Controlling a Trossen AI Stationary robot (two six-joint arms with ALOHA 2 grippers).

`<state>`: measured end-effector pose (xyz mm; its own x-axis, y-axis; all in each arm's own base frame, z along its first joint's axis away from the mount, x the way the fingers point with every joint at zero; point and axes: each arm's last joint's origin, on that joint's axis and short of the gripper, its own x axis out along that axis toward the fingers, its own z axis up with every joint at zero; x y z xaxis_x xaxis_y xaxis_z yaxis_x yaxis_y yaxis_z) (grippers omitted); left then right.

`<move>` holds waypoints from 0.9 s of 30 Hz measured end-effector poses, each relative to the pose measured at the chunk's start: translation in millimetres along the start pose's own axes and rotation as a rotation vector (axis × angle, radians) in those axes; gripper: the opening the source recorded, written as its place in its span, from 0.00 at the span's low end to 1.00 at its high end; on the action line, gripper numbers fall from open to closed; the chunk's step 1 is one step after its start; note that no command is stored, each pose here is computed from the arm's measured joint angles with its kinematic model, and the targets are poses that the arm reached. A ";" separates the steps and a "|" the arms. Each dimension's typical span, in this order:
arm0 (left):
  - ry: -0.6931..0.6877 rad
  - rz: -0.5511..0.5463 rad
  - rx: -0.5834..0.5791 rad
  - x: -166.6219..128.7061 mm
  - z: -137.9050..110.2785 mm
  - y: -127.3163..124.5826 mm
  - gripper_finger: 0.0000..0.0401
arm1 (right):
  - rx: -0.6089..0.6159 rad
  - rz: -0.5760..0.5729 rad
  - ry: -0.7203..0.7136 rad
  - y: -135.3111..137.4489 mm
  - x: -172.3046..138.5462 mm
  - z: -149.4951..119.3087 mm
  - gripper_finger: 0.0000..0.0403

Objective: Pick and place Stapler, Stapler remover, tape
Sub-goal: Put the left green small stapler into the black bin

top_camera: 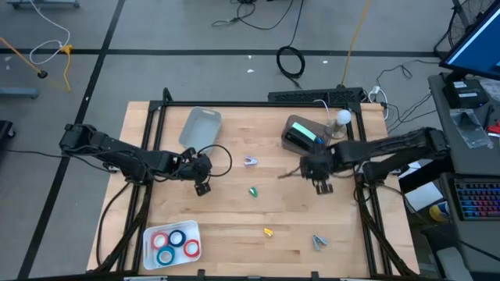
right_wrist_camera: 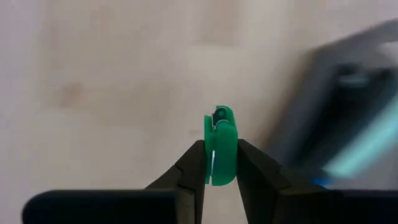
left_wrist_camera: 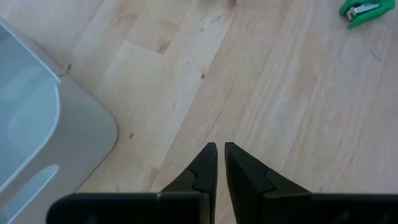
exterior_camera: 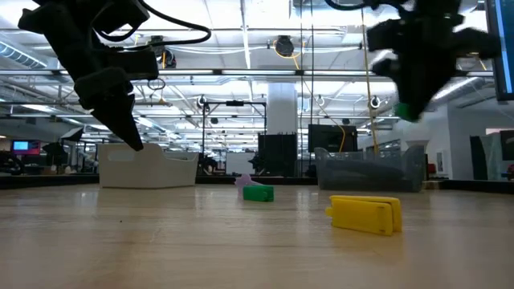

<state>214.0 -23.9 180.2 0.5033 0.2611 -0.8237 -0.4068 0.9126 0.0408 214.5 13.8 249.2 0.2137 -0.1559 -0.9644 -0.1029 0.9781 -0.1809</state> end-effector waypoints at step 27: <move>-0.003 -0.003 -0.031 -0.1 0.4 -0.2 0.09 | 0.261 -0.085 -0.064 -131.3 77.2 17.0 0.17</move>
<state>214.3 -24.0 180.5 0.5069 0.2598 -0.8219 -0.4287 0.9032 0.0212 261.0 -124.3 201.7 0.2723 -0.2378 -0.9324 0.1700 0.9656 -0.1966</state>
